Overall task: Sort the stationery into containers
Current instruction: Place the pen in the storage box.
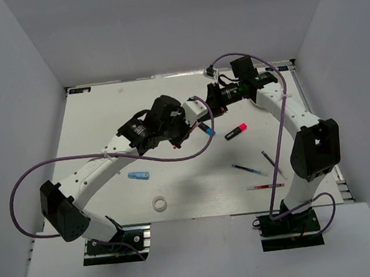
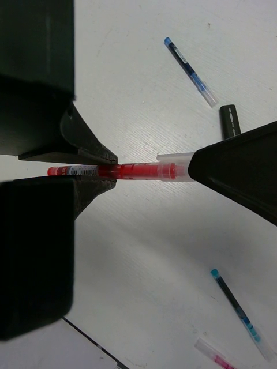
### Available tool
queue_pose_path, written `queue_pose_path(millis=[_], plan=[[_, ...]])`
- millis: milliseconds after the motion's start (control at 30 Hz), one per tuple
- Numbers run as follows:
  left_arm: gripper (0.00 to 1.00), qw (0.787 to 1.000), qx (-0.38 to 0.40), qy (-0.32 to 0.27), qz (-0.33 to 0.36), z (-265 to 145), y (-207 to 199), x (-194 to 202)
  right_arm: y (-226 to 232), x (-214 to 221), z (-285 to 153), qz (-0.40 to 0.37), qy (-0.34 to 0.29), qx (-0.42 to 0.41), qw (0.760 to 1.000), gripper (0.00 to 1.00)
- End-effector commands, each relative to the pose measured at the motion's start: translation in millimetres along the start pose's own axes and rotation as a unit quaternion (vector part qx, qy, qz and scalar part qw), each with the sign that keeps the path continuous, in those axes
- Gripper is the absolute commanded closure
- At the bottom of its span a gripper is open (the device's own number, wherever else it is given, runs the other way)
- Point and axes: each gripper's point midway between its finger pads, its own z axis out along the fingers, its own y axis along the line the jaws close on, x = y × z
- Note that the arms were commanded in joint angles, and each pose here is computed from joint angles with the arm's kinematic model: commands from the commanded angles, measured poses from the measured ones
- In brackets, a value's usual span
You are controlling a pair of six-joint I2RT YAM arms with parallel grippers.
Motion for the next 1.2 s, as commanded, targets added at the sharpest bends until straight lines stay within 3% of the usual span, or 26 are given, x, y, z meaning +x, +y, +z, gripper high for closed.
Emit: queue_pose_path(millis=[0, 100, 133, 200, 300, 367, 433, 500, 633, 767, 833, 967, 1000, 1167], plan=[[1.00, 1.000, 0.005, -0.021, 0.002, -7, 0, -14, 16, -6, -1, -0.020, -0.005, -0.024, 1.000, 0.73], [1.00, 1.000, 0.005, -0.022, 0.003, -7, 0, -15, 17, -7, -1, -0.022, -0.005, -0.025, 0.999, 0.87], [1.00, 1.000, 0.004, -0.022, 0.002, -7, 0, -15, 18, -6, 0, -0.024, -0.004, -0.026, 0.999, 0.97], [0.98, 1.000, 0.005, -0.022, 0.000, -9, 0, -15, 18, -7, 0, -0.025, -0.005, -0.026, 0.999, 1.00], [0.75, 1.000, 0.000, -0.022, -0.005, -9, 1, -14, 19, -6, -2, -0.028, -0.006, -0.023, 0.999, 1.00], [0.39, 1.000, -0.008, -0.020, -0.007, -11, 3, -14, 16, -6, -5, -0.028, -0.009, -0.011, 0.999, 1.00], [0.16, 1.000, -0.012, -0.023, -0.008, -15, 5, -15, 9, -6, -9, -0.037, -0.014, 0.010, 0.999, 1.00], [0.02, 0.999, -0.018, -0.028, -0.016, -19, 8, -16, 3, -5, -16, -0.044, -0.020, 0.036, 0.998, 1.00], [0.02, 0.994, -0.079, -0.030, -0.066, -32, 44, -10, -9, 0, -33, -0.046, -0.032, 0.076, 0.996, 1.00], [0.02, 0.976, -0.151, -0.034, -0.156, -50, 98, 4, -34, -17, -75, -0.050, -0.066, 0.162, 0.983, 1.00], [0.02, 0.964, -0.180, -0.024, -0.195, -56, 129, 23, -57, -32, -101, -0.065, -0.080, 0.226, 0.969, 1.00], [0.02, 0.951, -0.172, -0.016, -0.255, -55, 145, 50, -89, -97, -195, -0.117, -0.145, 0.383, 0.905, 1.00], [0.02, 0.951, -0.171, -0.017, -0.258, -55, 145, 54, -83, -124, -247, -0.142, -0.185, 0.450, 0.862, 1.00], [0.02, 0.958, -0.144, -0.029, -0.246, -57, 136, 52, -109, -155, -344, -0.161, -0.211, 0.587, 0.765, 1.00]])
